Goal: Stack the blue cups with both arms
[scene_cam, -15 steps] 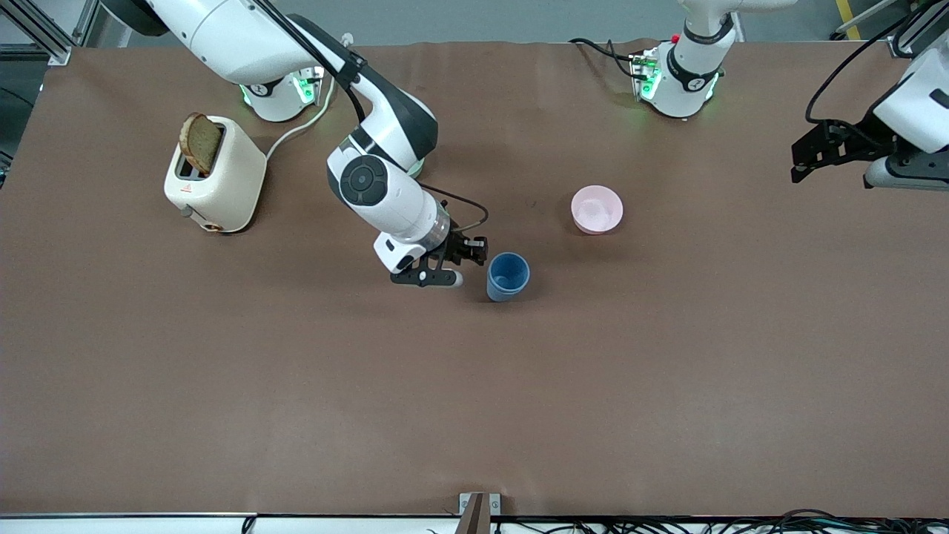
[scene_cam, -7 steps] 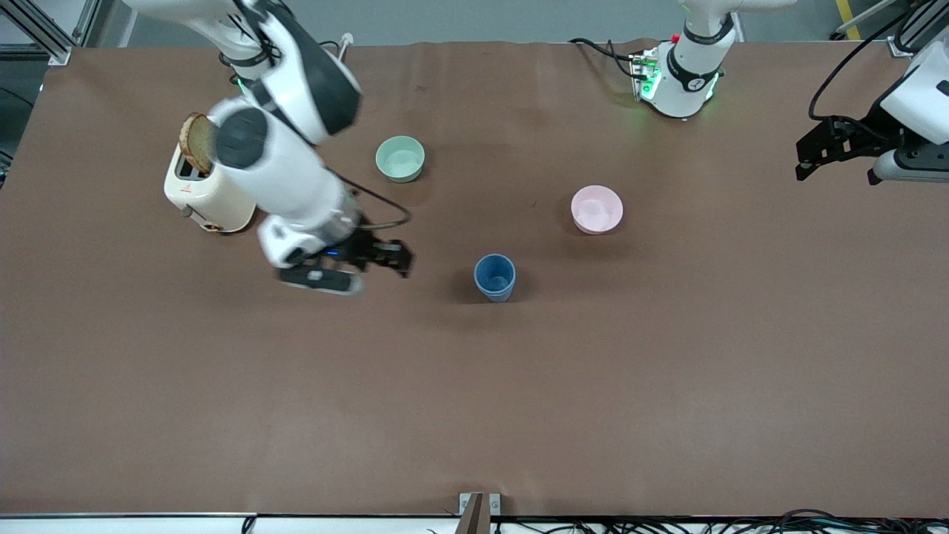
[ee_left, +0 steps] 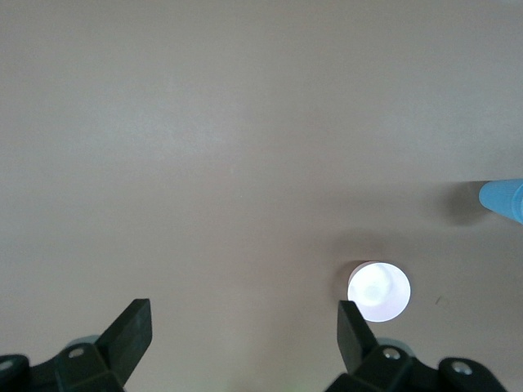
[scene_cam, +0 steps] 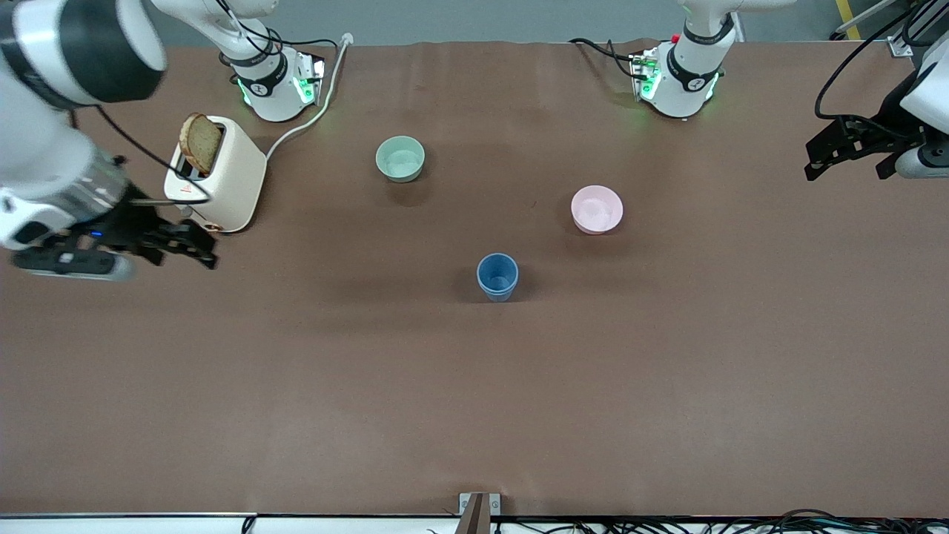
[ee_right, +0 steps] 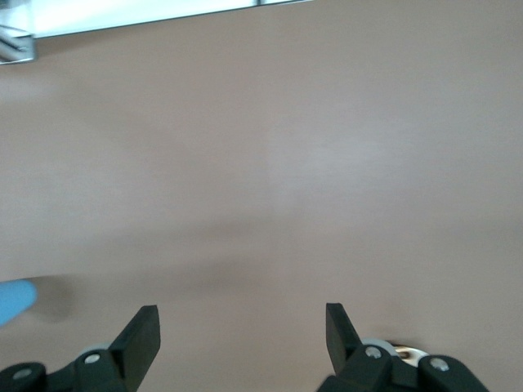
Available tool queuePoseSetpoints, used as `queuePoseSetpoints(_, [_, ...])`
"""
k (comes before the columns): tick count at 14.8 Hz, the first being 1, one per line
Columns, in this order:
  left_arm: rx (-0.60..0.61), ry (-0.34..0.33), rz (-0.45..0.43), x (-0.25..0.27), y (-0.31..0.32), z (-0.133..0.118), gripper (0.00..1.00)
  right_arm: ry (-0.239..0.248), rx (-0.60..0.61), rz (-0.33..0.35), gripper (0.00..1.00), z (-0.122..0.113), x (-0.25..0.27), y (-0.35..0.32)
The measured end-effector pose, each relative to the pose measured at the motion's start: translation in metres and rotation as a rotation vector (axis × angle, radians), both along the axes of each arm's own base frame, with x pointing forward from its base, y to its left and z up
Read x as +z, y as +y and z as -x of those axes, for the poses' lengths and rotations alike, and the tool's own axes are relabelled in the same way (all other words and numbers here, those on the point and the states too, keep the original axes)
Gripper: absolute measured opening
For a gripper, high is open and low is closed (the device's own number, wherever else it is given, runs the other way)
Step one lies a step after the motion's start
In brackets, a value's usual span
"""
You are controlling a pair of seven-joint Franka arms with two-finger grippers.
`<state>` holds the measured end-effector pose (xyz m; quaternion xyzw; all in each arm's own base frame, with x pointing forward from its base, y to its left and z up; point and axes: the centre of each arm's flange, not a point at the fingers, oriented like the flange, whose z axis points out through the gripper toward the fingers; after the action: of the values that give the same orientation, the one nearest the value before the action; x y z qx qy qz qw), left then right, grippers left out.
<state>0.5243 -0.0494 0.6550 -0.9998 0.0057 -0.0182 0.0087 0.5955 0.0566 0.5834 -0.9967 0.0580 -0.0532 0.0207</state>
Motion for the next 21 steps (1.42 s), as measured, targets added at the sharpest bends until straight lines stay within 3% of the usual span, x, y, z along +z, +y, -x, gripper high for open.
queuePoseSetpoints(3, [0.001, -0.001, 0.0, 0.0, 0.001, 0.0, 1.0, 0.019, -0.017, 0.019, 1.0, 0.017, 0.02, -0.06])
queuePoseSetpoints(6, [-0.003, -0.007, 0.001, 0.004, 0.001, 0.0, 1.0, 0.068, -0.012, 0.024, 1.0, 0.04, 0.047, -0.09])
queuePoseSetpoints(11, [-0.005, -0.015, 0.001, 0.007, 0.001, 0.001, 1.0, 0.059, 0.019, 0.031, 1.0, 0.062, 0.106, -0.114])
queuePoseSetpoints(13, [-0.005, -0.016, 0.001, 0.008, 0.001, 0.001, 1.0, 0.112, 0.023, 0.037, 1.0, 0.07, 0.108, -0.113])
queuePoseSetpoints(15, [-0.005, -0.019, 0.002, 0.01, 0.001, 0.001, 1.0, 0.138, 0.024, 0.037, 1.0, 0.073, 0.105, -0.113])
queuePoseSetpoints(21, [-0.005, -0.021, 0.002, 0.013, 0.001, 0.001, 1.0, 0.135, 0.029, 0.038, 1.0, 0.069, 0.098, -0.119])
